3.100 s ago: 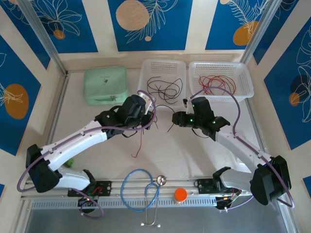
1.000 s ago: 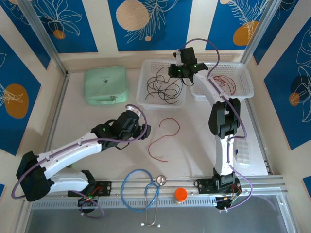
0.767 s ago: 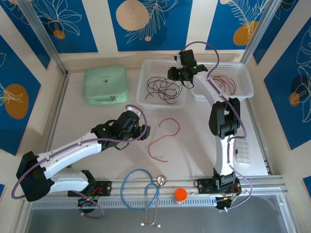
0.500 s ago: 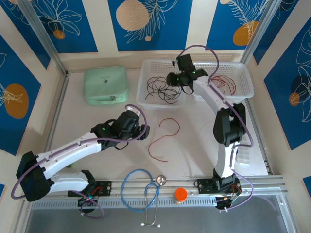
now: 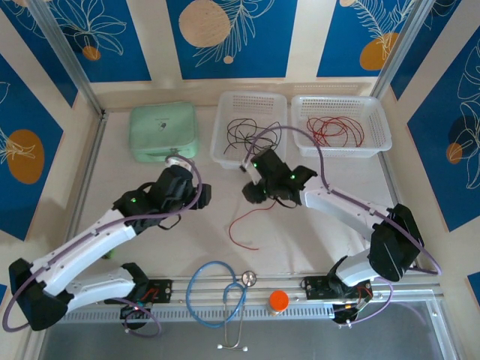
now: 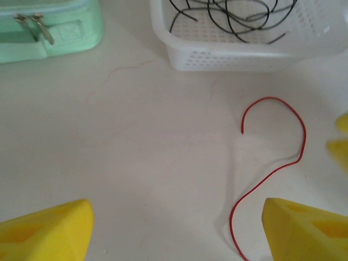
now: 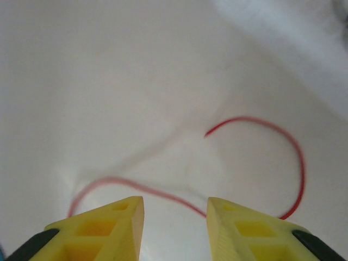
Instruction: Untangle the cables
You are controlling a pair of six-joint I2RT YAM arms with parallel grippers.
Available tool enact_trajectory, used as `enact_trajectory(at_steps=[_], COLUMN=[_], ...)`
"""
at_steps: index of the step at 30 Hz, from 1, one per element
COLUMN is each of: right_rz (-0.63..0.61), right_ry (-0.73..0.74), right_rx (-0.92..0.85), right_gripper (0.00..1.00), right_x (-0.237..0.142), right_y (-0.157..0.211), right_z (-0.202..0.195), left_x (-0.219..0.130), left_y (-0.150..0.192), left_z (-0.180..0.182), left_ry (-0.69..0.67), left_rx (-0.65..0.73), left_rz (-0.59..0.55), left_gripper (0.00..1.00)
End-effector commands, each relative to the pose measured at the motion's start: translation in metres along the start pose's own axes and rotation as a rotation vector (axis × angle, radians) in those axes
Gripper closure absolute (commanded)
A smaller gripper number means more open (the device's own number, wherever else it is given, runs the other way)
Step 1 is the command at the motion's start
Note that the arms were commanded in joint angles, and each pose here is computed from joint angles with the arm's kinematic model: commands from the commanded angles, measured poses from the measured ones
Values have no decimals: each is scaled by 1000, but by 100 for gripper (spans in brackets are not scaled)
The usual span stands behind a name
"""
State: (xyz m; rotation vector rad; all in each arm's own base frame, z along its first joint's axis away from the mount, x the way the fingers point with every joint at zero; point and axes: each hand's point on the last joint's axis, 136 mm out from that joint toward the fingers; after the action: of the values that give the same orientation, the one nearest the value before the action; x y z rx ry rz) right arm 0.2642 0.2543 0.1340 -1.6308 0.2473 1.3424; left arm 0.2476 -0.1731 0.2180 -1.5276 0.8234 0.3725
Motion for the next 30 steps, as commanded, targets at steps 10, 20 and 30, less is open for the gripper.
enact_trajectory(at_steps=[10, 20, 30], right_rz=[94, 249, 390], right_ry=[-177, -180, -153], right_rx=[-605, -674, -686], right_gripper=[61, 61, 64], right_x=[29, 60, 89], right_y=[34, 48, 71], right_z=[7, -2, -17], left_x=[-13, -4, -10], left_y=[6, 4, -3], left_z=[14, 0, -4], left_ry=[10, 78, 105], left_rx=[-40, -14, 24], left_rz=[4, -3, -40], left_gripper=[20, 5, 0])
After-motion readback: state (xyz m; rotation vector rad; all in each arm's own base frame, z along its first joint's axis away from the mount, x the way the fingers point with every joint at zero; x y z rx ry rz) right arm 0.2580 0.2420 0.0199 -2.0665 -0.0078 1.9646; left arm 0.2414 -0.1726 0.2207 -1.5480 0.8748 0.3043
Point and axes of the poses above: each hand's point on the last joint's axis, 136 mm out from that joint toward the fingers, its own x axis out along the fingers, its own z axis along the line the jaws close on, y = z × x, and after that the axes turned 4 degrees about x, right-handed
